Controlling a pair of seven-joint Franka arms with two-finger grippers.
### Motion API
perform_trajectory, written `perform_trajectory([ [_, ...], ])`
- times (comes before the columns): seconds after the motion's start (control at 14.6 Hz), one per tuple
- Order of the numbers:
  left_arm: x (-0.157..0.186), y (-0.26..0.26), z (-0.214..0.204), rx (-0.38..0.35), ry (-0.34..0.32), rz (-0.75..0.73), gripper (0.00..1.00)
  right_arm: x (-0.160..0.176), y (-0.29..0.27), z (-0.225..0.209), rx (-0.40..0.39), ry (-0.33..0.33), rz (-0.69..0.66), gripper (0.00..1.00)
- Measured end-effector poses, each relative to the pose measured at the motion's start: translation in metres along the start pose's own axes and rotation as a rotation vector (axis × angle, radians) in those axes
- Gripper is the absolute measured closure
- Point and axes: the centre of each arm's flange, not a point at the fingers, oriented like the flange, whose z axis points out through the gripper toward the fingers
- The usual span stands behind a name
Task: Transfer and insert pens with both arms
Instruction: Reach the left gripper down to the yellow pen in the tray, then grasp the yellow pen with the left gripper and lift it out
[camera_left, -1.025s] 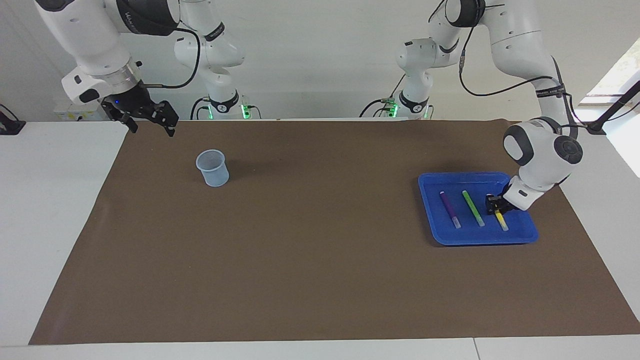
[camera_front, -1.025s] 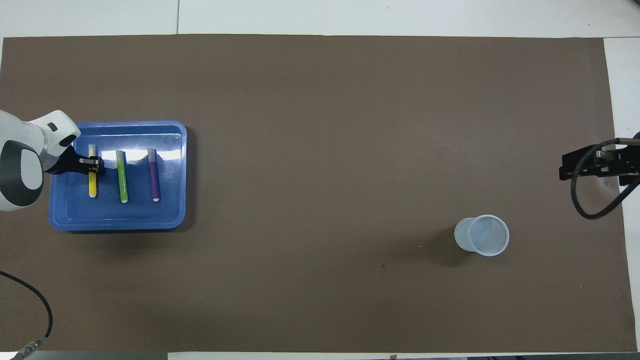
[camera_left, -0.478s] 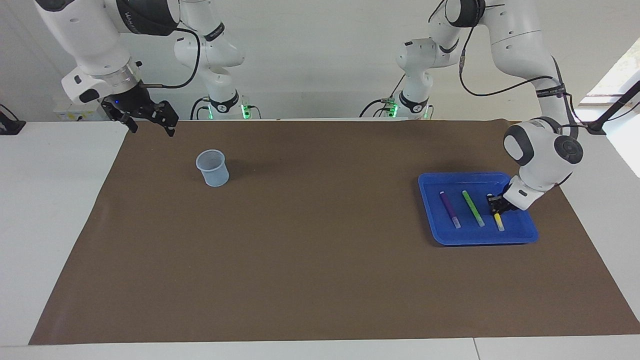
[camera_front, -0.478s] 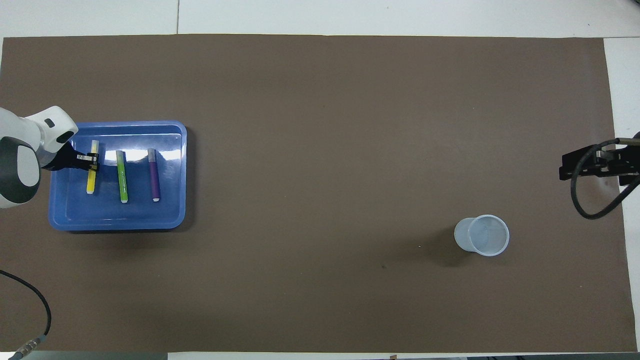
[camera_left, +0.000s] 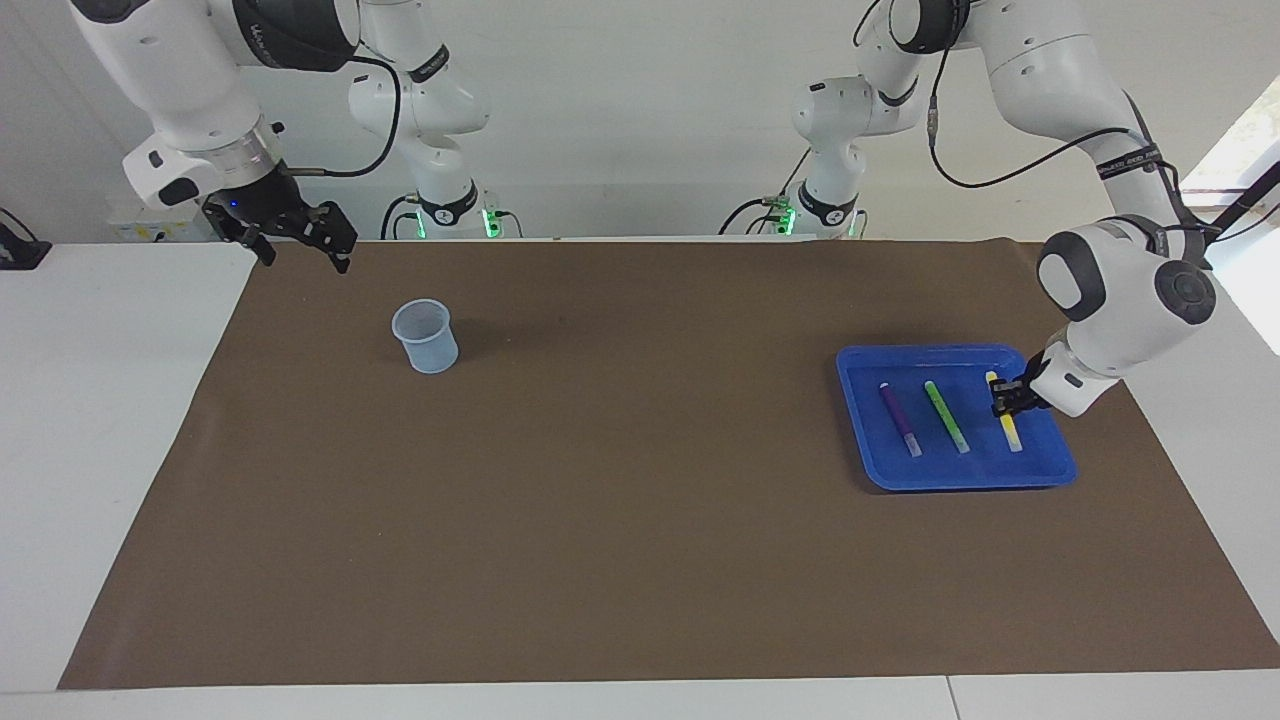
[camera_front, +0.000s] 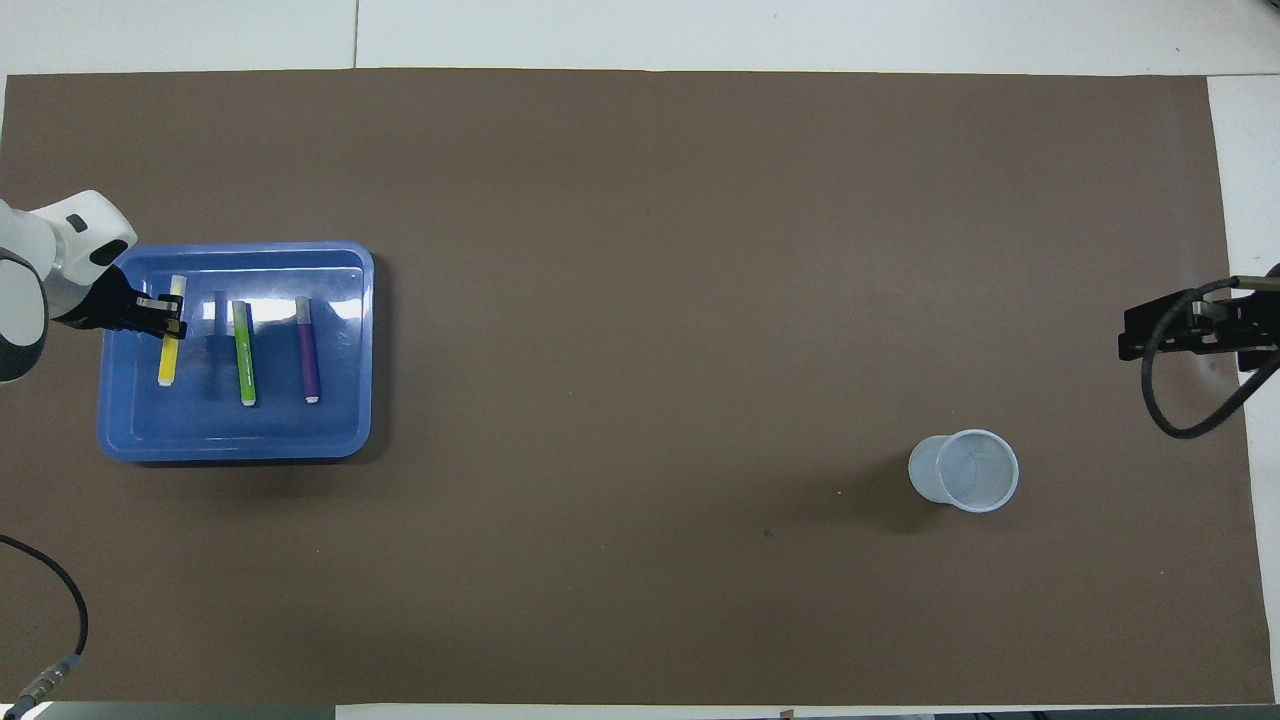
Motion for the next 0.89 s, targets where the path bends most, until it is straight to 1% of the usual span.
perform_trajectory([
  [0.14,0.0,0.018,-0.033,-0.007,-0.038,-0.031,0.83,0.0,0.0,0.0,0.0,0.0,0.0,0.0],
  [0.27,-0.001,0.047,-0.059,-0.024,-0.05,-0.104,0.83,0.0,0.0,0.0,0.0,0.0,0.0,0.0],
  [0.41,-0.007,0.074,-0.075,-0.055,-0.062,-0.181,0.83,0.0,0.0,0.0,0.0,0.0,0.0,0.0],
  [0.68,-0.023,0.118,-0.1,-0.146,-0.1,-0.312,0.83,0.0,0.0,0.0,0.0,0.0,0.0,0.0],
  [0.89,-0.035,0.147,-0.119,-0.247,-0.139,-0.457,0.83,0.0,0.0,0.0,0.0,0.0,0.0,0.0],
])
